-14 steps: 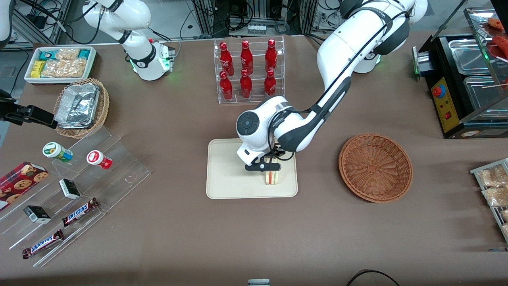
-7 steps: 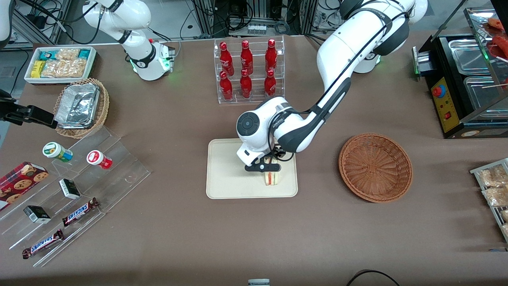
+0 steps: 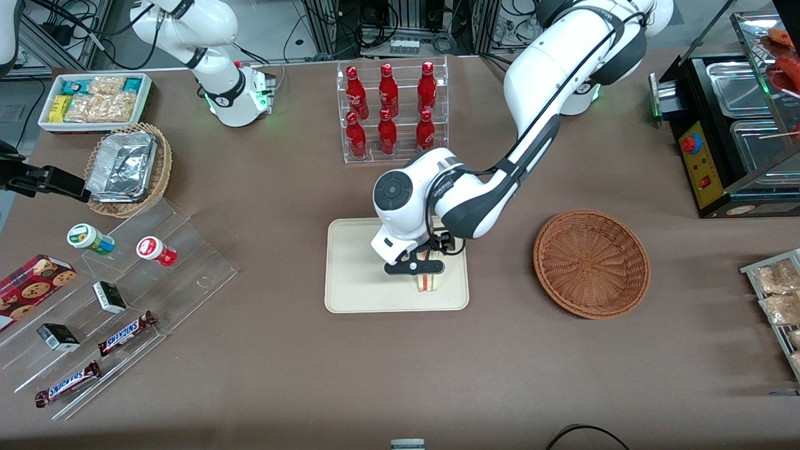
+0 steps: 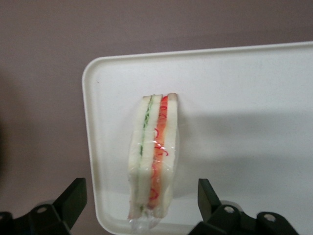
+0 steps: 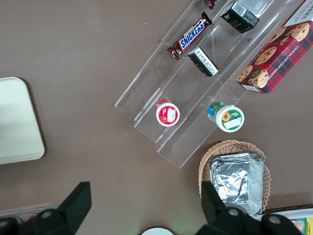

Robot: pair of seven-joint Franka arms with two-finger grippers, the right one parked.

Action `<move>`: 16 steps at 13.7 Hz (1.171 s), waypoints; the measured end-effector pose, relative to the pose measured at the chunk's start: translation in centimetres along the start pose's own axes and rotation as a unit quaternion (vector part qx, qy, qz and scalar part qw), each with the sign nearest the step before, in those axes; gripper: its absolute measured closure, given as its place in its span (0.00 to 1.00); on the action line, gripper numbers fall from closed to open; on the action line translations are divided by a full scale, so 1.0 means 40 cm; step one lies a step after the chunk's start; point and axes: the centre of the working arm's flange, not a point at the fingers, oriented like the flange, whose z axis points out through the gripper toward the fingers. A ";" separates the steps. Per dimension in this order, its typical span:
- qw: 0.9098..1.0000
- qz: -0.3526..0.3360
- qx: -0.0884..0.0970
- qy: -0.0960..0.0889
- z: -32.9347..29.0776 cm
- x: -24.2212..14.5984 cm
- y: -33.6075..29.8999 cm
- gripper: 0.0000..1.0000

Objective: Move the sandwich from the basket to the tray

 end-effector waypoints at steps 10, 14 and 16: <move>0.996 -0.069 -0.047 -0.008 -0.223 0.238 -0.505 0.00; 0.997 -0.063 -0.032 -0.019 -0.267 0.269 -0.703 0.00; 0.998 -0.061 -0.026 -0.021 -0.295 0.273 -0.782 0.00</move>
